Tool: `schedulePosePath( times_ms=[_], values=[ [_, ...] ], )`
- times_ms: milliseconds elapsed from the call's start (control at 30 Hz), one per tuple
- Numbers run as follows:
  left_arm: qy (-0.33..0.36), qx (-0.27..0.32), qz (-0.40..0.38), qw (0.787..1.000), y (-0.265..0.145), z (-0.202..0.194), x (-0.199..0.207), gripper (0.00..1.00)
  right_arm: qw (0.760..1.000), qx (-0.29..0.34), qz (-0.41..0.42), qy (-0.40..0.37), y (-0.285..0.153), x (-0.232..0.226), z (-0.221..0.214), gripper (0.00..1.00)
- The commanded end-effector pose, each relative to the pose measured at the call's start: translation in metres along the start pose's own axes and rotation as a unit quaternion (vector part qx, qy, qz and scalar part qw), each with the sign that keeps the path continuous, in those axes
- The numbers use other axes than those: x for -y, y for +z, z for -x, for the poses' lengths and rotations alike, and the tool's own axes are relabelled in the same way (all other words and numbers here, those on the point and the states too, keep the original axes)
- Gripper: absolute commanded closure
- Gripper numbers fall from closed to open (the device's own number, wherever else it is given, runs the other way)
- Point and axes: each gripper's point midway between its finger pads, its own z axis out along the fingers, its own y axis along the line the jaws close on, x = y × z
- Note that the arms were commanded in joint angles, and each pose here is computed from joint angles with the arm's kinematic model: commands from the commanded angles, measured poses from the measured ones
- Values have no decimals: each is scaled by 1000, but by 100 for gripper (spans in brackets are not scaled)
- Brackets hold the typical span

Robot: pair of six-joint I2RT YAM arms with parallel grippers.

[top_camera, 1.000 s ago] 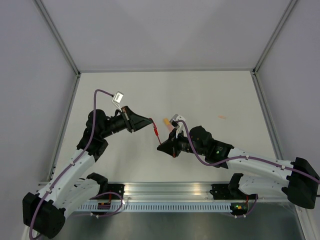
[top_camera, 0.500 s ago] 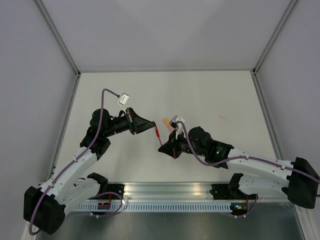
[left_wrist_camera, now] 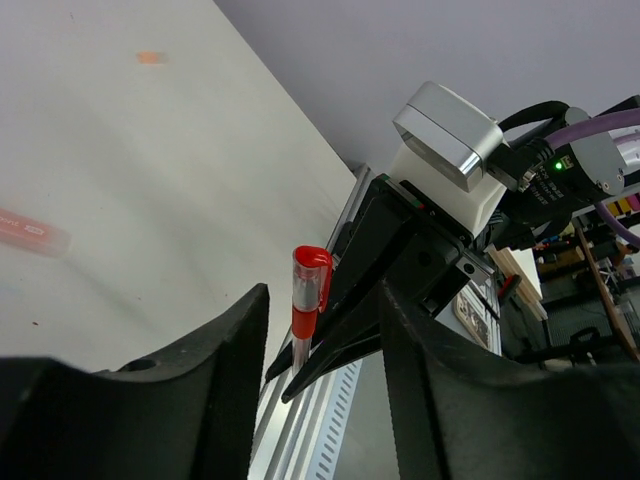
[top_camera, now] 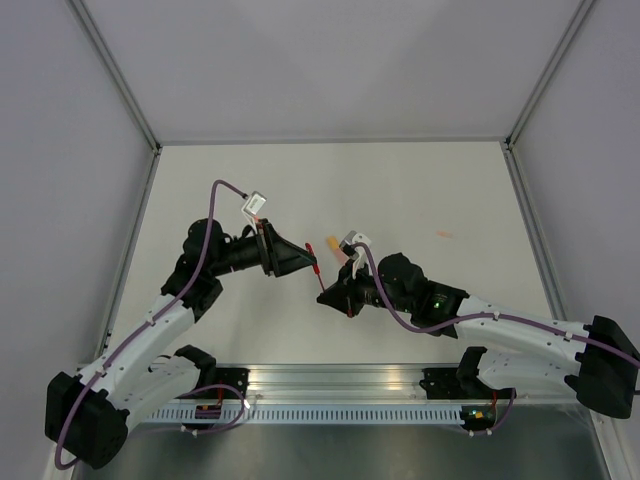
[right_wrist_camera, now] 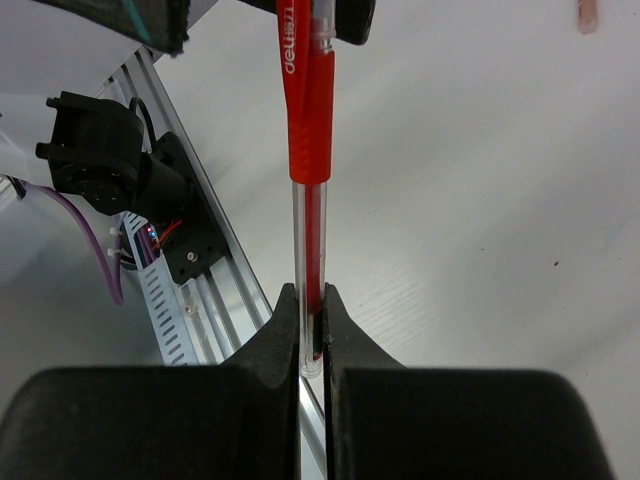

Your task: Insert the pens into the pen caps

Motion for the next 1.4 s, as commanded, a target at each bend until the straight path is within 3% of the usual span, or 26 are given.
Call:
schedulePosePath(
  times_ms=[0, 367, 733, 933, 1167, 1367],
  values=[
    [31, 4, -24, 999, -3, 10, 18, 45, 999, 47, 22, -15, -3, -15, 31, 100],
    [25, 26, -7, 999, -1, 20, 16, 40, 998, 46, 30, -15, -4, -18, 31, 100],
    [28, 59, -12, 998, -3, 32, 22, 45, 998, 36, 42, -13, 0, -21, 26, 100],
    [22, 64, -16, 998, -2, 32, 22, 59, 998, 36, 41, -11, 1, -20, 26, 100],
    [15, 32, -29, 999, 7, 10, 22, 95, 999, 38, 33, -11, 1, -18, 27, 100],
    [18, -5, -34, 999, 19, -15, 22, 98, 999, 49, 20, -13, -3, -14, 32, 100]
  ],
)
